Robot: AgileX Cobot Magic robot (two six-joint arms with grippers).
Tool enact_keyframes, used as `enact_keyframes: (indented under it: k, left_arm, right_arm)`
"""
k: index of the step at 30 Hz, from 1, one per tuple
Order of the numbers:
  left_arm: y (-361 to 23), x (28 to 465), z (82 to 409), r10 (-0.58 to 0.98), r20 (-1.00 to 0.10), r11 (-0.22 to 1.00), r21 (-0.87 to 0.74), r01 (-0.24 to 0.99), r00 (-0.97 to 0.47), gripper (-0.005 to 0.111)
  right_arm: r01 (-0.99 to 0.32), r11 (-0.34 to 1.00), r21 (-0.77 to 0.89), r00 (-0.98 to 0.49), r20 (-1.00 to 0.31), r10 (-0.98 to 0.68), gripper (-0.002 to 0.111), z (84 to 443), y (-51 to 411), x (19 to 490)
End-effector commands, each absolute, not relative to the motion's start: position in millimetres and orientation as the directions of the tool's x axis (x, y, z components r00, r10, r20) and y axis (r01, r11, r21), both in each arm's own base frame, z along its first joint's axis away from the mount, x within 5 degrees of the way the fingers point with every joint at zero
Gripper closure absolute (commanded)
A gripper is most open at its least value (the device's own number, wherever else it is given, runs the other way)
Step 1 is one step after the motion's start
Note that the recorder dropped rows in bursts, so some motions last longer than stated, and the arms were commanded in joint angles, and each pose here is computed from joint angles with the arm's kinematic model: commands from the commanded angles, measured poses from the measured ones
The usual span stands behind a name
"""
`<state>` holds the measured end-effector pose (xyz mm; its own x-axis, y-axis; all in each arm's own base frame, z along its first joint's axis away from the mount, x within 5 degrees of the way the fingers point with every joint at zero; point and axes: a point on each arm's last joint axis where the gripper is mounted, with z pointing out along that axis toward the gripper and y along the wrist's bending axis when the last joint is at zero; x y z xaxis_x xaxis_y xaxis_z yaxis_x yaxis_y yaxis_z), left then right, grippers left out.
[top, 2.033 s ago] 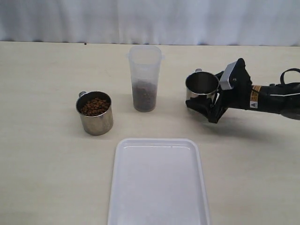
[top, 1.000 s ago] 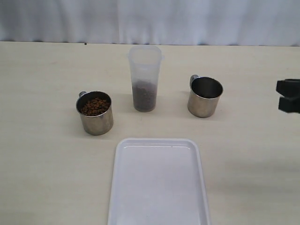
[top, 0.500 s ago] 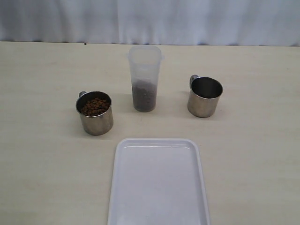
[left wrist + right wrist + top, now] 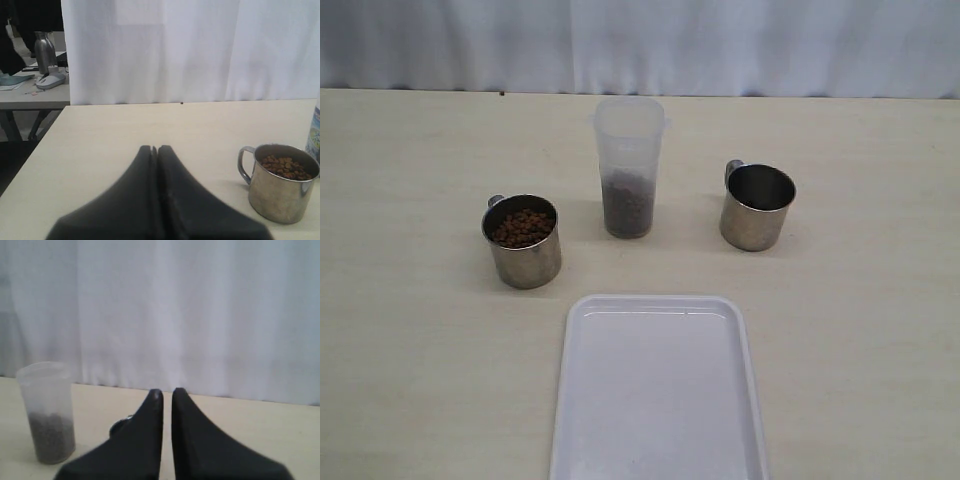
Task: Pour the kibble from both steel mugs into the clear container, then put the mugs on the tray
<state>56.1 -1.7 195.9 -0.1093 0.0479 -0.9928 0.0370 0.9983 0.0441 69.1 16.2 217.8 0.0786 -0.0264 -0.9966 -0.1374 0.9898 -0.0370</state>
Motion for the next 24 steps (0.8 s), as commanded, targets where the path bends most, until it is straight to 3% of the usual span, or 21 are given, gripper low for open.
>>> enact_keyframes:
  k: [1, 7, 13, 24]
  left_arm:
    - [-2, 56, 197, 0.041, -0.995, 0.998, 0.037, 0.042, -0.094, 0.107]
    - [-2, 56, 196, 0.041, -0.994, 0.998, 0.037, 0.042, -0.101, 0.107]
    - [-2, 56, 196, 0.041, -0.994, 0.998, 0.037, 0.042, -0.099, 0.107]
    - [-2, 56, 196, 0.041, -0.994, 0.998, 0.037, 0.042, -0.099, 0.107]
  right_arm:
    - [-0.199, 0.980, -0.010, 0.045, -0.999, -0.001, 0.103, 214, 20, 71]
    - [-0.197, 0.980, -0.030, 0.057, -0.998, -0.019, 0.103, 215, 20, 68]
    - [-0.142, 0.988, -0.060, 0.194, -0.980, -0.032, 0.103, 222, 16, 54]
    - [-0.105, 0.994, 0.019, 0.178, -0.983, 0.038, 0.103, 222, 12, 55]
